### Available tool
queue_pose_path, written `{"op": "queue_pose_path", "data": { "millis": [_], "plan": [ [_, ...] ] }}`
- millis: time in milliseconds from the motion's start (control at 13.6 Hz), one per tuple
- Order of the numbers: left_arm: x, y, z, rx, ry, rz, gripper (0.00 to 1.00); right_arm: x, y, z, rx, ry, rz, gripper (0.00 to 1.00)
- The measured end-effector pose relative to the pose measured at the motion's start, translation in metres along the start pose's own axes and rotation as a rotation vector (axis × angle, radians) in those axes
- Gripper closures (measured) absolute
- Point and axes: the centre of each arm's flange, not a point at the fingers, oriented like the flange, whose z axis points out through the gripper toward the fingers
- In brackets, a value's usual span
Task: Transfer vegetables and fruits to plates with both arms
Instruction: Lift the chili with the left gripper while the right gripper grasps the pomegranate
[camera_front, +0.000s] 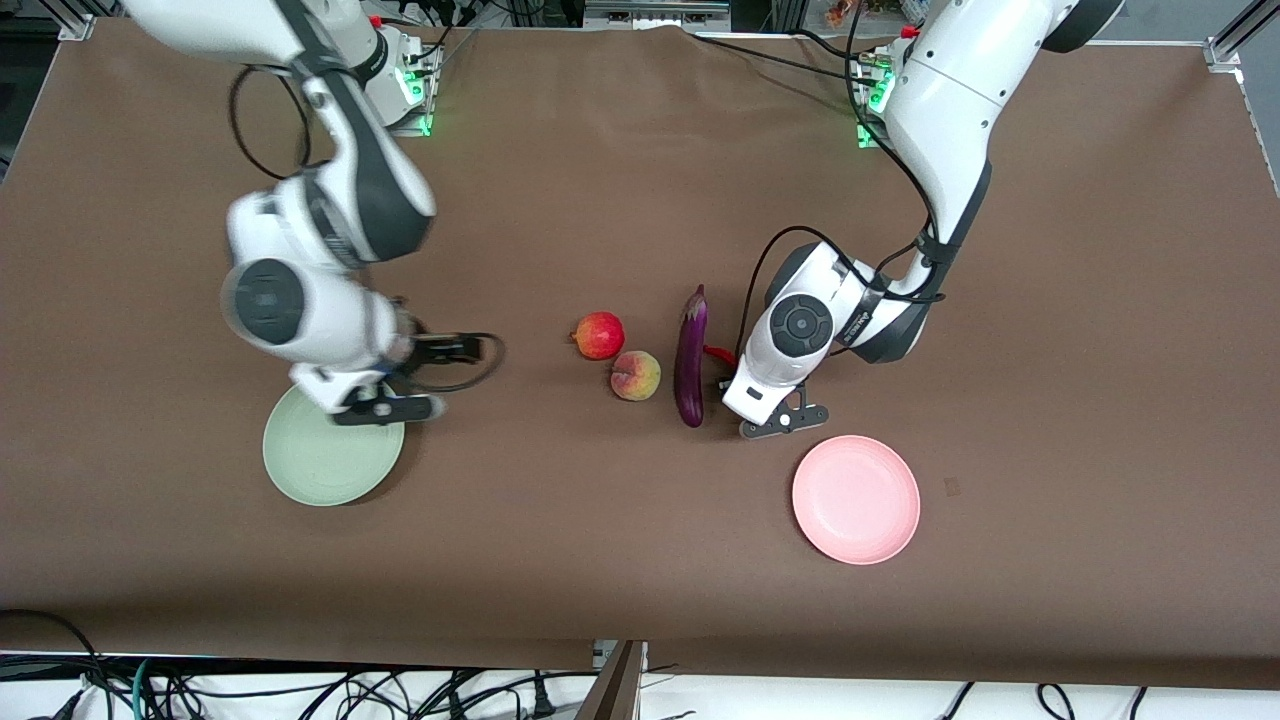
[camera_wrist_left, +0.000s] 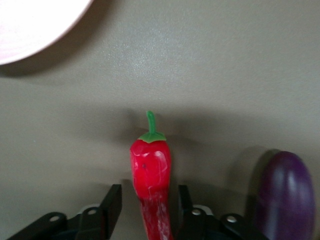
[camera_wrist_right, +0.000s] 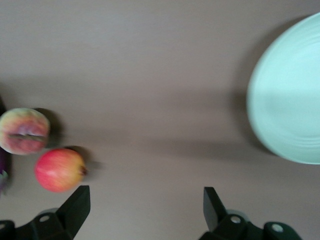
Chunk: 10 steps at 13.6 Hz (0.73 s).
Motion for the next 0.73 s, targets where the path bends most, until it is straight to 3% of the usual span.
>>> {"op": "queue_pose_path", "data": {
  "millis": [73, 220, 293, 513, 733],
  "plan": [
    [0.000, 0.000, 0.003, 0.004, 0.000, 0.004, 0.48, -0.004, -0.023, 0.013, 0.002, 0.009, 0.012, 0.00],
    [0.000, 0.000, 0.003, 0.004, 0.001, 0.005, 0.68, -0.009, -0.056, 0.036, 0.010, 0.027, 0.032, 0.00],
    [0.001, 0.000, 0.002, 0.005, 0.002, 0.004, 0.72, -0.011, -0.067, 0.048, 0.016, 0.036, 0.040, 0.00],
    [0.005, -0.008, -0.015, 0.053, -0.033, 0.018, 0.74, -0.020, -0.106, 0.087, 0.028, 0.051, 0.073, 0.00],
    [0.014, -0.034, -0.070, 0.121, -0.084, 0.095, 0.74, -0.031, -0.132, 0.113, 0.031, 0.053, 0.086, 0.00]
  ]
}}
